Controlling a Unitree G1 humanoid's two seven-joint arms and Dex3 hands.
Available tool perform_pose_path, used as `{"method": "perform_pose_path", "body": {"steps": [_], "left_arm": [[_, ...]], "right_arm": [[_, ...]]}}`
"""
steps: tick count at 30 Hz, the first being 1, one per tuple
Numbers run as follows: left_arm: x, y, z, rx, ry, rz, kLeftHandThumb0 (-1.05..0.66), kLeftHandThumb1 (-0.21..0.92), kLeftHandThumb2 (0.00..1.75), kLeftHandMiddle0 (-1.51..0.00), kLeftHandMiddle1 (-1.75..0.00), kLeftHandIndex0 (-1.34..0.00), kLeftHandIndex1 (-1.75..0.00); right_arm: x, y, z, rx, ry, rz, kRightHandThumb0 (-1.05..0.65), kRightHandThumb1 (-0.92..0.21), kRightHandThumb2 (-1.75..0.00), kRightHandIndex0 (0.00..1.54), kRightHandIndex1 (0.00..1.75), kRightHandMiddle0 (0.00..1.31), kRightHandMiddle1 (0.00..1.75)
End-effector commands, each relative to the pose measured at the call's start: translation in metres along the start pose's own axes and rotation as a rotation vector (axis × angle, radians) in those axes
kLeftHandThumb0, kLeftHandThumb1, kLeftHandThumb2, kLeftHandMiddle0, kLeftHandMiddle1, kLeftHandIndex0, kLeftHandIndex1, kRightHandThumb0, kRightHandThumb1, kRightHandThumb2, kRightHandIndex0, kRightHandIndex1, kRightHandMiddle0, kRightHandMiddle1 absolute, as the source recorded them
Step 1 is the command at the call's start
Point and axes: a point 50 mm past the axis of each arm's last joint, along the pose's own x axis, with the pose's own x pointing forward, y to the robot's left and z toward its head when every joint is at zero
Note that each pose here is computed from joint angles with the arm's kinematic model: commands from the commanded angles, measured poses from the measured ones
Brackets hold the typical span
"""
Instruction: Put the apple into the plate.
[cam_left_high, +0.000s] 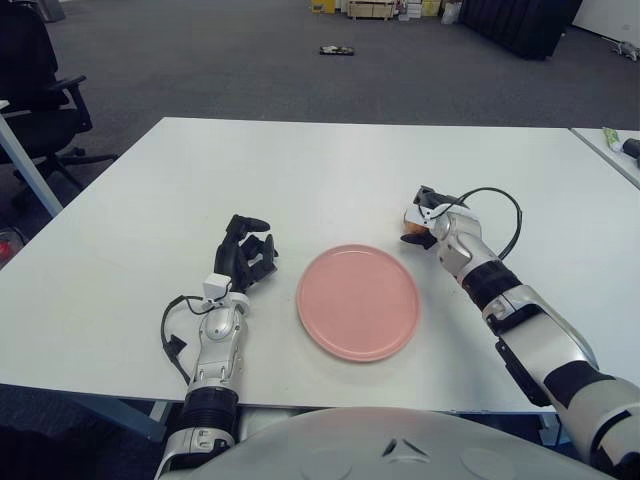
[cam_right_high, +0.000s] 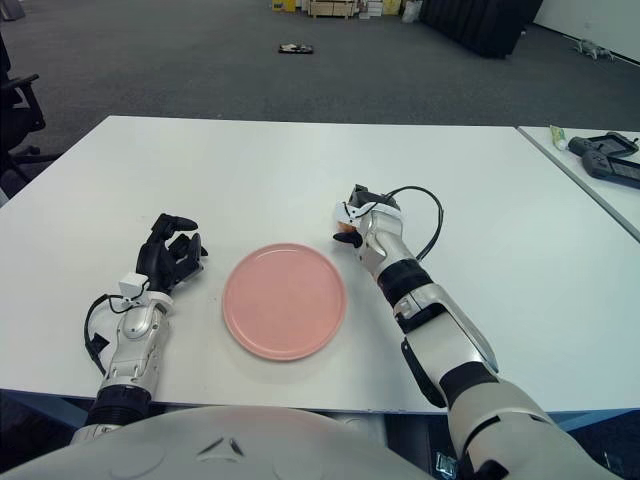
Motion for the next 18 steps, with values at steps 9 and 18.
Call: {"method": "perform_pose_path", "body": {"steps": [9, 18], "left_arm": [[0.0017, -0.0007, 0.0021, 0.002, -0.007, 0.000, -0.40, 0.57, 1.01, -0.64, -1.75, -0.42, -1.75], [0.0017, -0.0002, 0.0015, 0.005, 0.000, 0.007, -0.40, 0.58, 0.99, -0.61, -1.75, -0.41, -1.75]], "right_arm": [[-0.0021, 0.0315, -0.0263, 0.058, 0.059, -0.124, -0.02, -0.12, -1.51, 0.81, 1.60, 0.55, 1.75], [-0.0023, 0.0326, -0.0253, 0.164, 0.064, -0.228, 0.00, -0.05, -1.60, 0.84, 1.67, 0.58, 1.75]]}}
